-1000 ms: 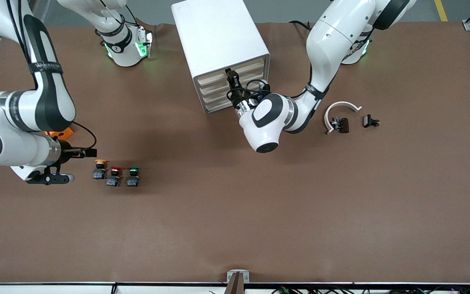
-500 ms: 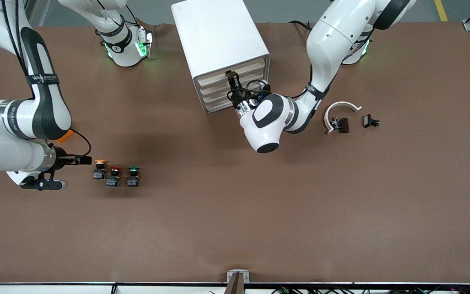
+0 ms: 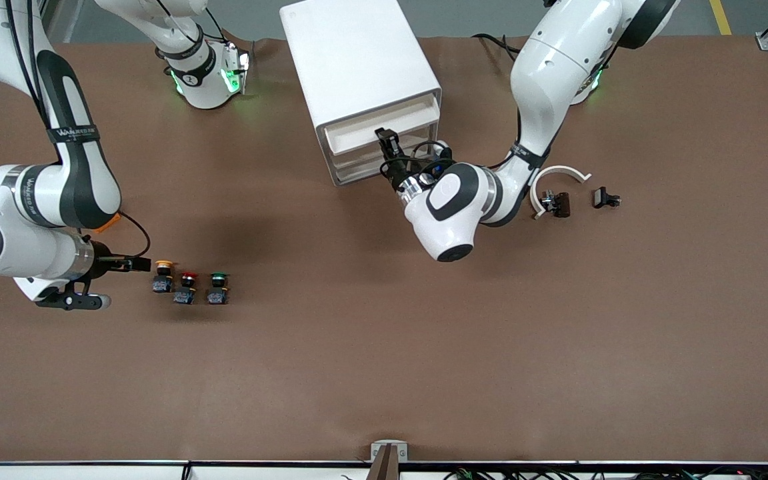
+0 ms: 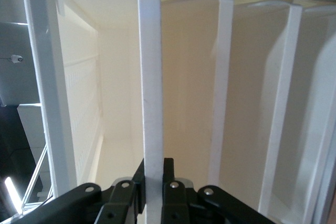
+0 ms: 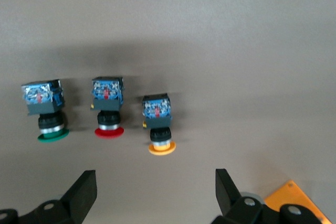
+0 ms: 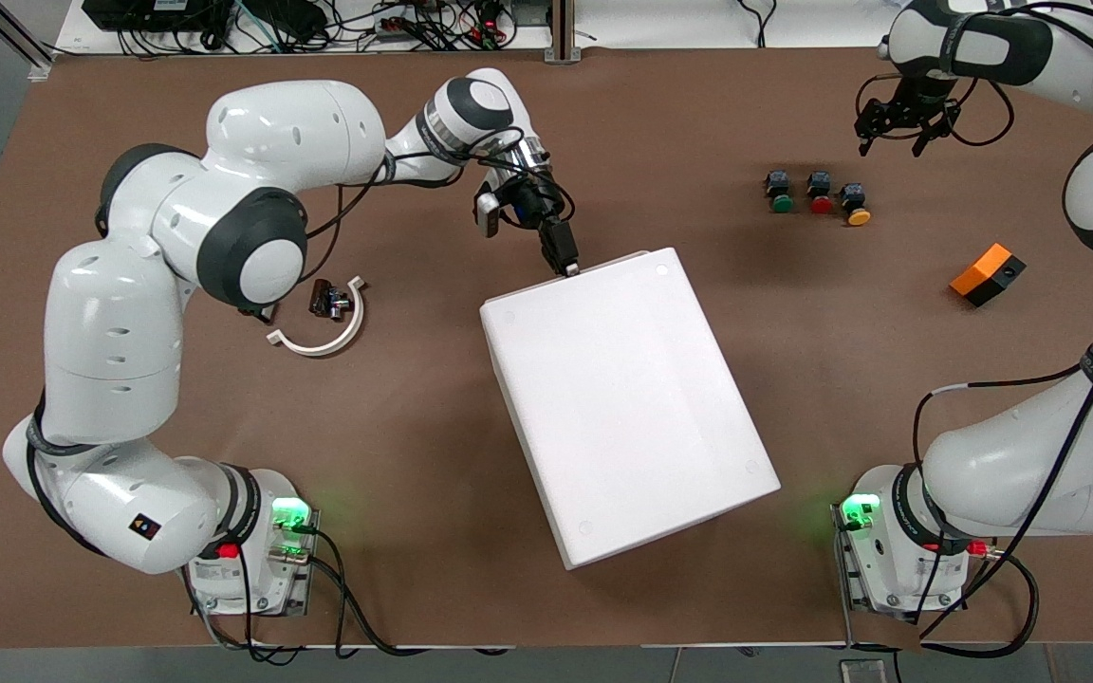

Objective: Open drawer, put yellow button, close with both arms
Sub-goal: 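Pull the drawer open with the left gripper while the right gripper grasps the yellow button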

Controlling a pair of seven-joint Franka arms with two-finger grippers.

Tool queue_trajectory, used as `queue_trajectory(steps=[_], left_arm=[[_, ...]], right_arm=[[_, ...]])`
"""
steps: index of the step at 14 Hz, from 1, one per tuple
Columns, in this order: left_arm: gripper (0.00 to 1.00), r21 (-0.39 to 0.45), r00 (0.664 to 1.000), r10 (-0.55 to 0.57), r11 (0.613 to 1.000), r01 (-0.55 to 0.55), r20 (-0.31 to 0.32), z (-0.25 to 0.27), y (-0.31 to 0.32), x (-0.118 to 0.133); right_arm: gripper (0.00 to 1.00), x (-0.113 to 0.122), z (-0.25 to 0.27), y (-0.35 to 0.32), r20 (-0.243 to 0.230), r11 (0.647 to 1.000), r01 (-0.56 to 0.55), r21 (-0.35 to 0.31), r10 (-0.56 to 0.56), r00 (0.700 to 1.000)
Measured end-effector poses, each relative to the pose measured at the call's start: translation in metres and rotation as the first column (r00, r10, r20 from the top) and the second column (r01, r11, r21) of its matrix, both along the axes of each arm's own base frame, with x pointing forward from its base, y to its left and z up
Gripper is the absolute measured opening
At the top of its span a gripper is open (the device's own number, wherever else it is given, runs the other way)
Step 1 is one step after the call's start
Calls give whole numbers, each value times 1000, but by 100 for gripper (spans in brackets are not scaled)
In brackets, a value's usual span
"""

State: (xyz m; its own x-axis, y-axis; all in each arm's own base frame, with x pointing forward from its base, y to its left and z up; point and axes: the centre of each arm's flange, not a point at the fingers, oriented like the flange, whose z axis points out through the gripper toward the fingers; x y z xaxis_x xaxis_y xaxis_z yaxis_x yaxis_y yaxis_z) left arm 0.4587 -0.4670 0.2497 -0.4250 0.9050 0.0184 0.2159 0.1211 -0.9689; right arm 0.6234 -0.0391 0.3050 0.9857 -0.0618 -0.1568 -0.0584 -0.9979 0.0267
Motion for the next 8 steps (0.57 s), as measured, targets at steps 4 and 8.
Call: queue_trajectory(steps=[4, 8], left_arm=[[13, 3, 999, 30, 1000, -30, 23, 2, 7, 13], [13, -1, 996, 74, 997, -74, 41, 4, 20, 31]], right_arm=[[100, -21, -47, 3, 73, 1000, -11, 2, 11, 997], [100, -33, -67, 5, 93, 1000, -19, 3, 18, 995]])
